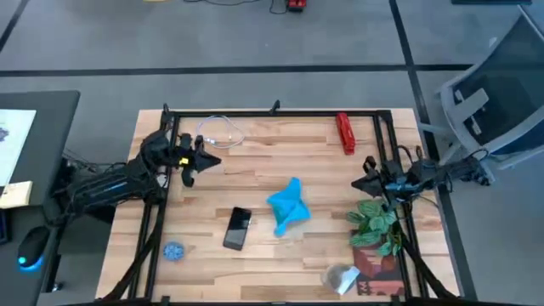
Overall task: Apply microfiber cloth
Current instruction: Return to Home Position
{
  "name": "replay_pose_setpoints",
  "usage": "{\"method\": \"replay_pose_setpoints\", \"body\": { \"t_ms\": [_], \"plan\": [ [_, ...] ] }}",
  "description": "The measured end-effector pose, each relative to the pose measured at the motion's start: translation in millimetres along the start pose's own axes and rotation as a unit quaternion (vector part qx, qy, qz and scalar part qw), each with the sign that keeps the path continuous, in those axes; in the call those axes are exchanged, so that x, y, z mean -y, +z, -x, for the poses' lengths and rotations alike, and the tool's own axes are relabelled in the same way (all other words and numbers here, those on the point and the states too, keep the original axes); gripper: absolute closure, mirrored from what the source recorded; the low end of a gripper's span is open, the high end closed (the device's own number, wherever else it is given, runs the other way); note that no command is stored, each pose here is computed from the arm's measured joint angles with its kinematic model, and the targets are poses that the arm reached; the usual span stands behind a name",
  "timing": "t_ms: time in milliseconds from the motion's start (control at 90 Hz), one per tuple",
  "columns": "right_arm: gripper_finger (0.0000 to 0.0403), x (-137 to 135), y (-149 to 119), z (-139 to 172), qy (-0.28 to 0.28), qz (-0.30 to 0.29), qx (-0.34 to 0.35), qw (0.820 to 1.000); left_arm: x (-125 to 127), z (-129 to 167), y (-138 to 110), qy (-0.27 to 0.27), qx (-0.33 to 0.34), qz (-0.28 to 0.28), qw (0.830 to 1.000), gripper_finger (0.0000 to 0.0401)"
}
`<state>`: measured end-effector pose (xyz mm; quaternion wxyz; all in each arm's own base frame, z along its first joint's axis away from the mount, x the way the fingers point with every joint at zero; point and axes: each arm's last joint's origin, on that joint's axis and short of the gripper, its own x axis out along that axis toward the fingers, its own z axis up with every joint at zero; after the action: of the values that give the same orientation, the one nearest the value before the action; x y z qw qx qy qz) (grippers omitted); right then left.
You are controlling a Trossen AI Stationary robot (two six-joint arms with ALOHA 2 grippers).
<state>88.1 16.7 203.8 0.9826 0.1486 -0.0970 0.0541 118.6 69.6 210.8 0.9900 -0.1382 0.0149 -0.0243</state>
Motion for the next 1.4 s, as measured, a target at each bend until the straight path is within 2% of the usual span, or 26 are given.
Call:
{"method": "replay_pose_setpoints", "body": {
  "t_ms": [100,222,311,411,578,689,844,944,1067,1267,1322,1400],
  "plan": [
    [0.0403,3.7,-12.7,-1.6,0.015,0.012,0.001,1.000,6.9,4.1,5.7,-0.042,0.017,-0.016,0.999,0.0401],
    [0.0403,7.0,-20.9,-1.9,0.016,-0.013,-0.022,1.000,23.1,16.5,15.9,-0.056,0.067,-0.027,0.996,0.0401],
    [0.0403,9.6,-23.0,-2.0,-0.003,-0.025,-0.031,0.999,35.6,28.9,17.2,-0.009,0.124,-0.028,0.992,0.0401],
    [0.0403,13.0,-24.1,-1.9,-0.031,-0.023,-0.033,0.999,45.4,42.4,8.1,0.033,0.163,-0.025,0.986,0.0401],
    [0.0403,18.1,-29.5,-1.8,-0.063,-0.018,-0.059,0.996,45.0,34.4,-5.2,0.051,0.140,-0.002,0.989,0.0401],
    [0.0403,19.4,-32.3,-1.7,-0.068,-0.017,-0.073,0.995,43.1,26.7,-18.4,0.103,0.142,-0.008,0.985,0.0401],
    [0.0403,19.4,-32.7,-2.0,-0.068,-0.017,-0.075,0.995,52.9,23.0,-27.0,0.087,0.205,-0.037,0.974,0.0401],
    [0.0403,19.5,-32.9,-2.0,-0.068,-0.017,-0.076,0.995,57.5,20.5,-34.7,0.086,0.161,-0.076,0.980,0.0401],
    [0.0403,19.5,-32.9,-1.9,-0.068,-0.017,-0.076,0.995,62.7,22.2,-33.6,0.063,0.169,-0.101,0.978,0.0401],
    [0.0403,19.5,-32.9,-1.9,-0.068,-0.017,-0.076,0.995,58.5,18.5,-49.0,0.081,0.083,-0.147,0.982,0.0401],
    [0.0403,19.5,-33.0,-1.9,-0.069,-0.017,-0.076,0.995,56.8,17.8,-55.1,0.084,0.050,-0.151,0.984,0.0401],
    [0.0403,19.5,-33.1,-1.9,-0.069,-0.017,-0.076,0.995,56.6,16.9,-56.6,0.081,0.041,-0.142,0.986,0.0401]
  ]
}}
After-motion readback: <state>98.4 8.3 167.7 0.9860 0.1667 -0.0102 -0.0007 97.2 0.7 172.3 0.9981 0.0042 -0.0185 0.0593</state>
